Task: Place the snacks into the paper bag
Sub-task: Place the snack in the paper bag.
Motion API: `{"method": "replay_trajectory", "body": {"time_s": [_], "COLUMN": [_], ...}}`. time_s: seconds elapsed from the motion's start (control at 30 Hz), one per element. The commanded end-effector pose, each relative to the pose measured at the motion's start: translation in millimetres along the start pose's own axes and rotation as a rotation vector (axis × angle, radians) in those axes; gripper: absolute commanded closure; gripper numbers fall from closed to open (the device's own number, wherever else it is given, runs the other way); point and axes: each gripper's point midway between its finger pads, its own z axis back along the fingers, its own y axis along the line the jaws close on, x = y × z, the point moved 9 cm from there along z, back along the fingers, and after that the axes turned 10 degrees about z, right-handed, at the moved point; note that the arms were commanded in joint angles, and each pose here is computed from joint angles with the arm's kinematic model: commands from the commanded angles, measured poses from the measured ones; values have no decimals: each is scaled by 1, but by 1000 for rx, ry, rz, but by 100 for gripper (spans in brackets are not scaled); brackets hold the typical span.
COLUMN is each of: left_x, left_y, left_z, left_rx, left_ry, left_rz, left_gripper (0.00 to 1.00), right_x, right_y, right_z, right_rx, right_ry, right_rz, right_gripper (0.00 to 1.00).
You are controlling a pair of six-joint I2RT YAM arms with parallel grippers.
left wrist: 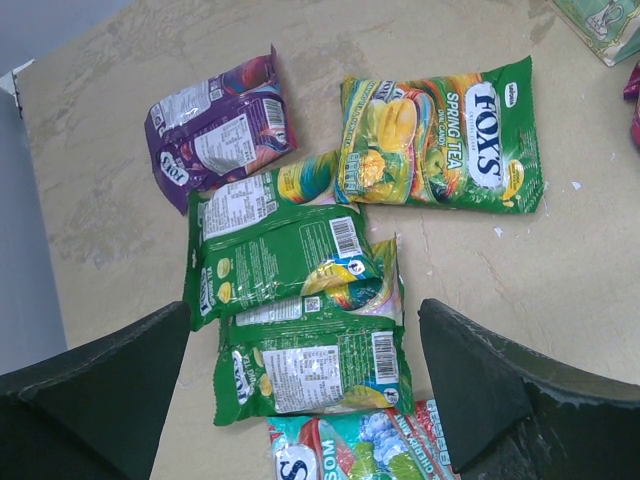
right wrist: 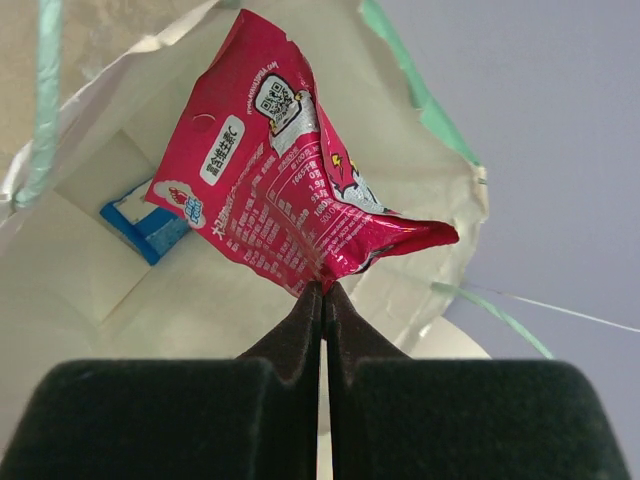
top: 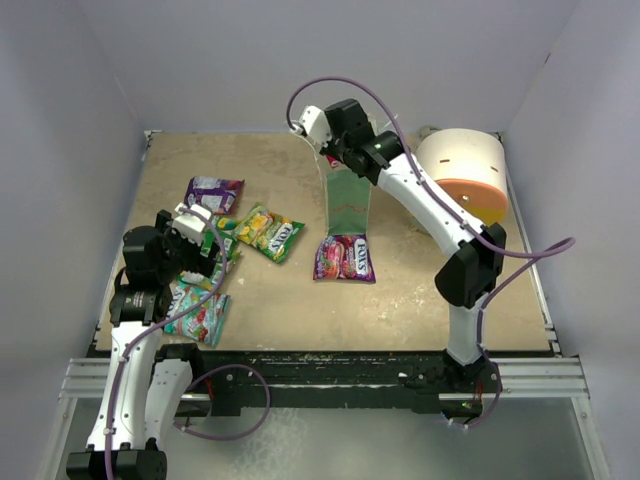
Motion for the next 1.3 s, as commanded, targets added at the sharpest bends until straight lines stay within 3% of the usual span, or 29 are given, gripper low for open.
{"method": "replay_trajectory", "body": {"time_s": [0.0,0.47,0.93,1.27], "left_x": [6,6,3,3], "left_y": [1,1,0,0], "left_z": [0,0,-2,-3], "left_rx": [-11,-12,-22,-25], "left_ry": [-46,-49,-39,-36], "left_rz": [-25,-28,-27,-26], "left_gripper": [1,1,1,1], "right_x": [2,-6,-1,-5], "right_y": [-5,-5,-20,-25], "right_z": [2,-28,-2,-20], "right_rx": [-2,12,182,179], "right_ry": [15,62,-126,-82], "right_rz": [20,-10,-167,-169], "right_gripper": [100,100,100,100]}}
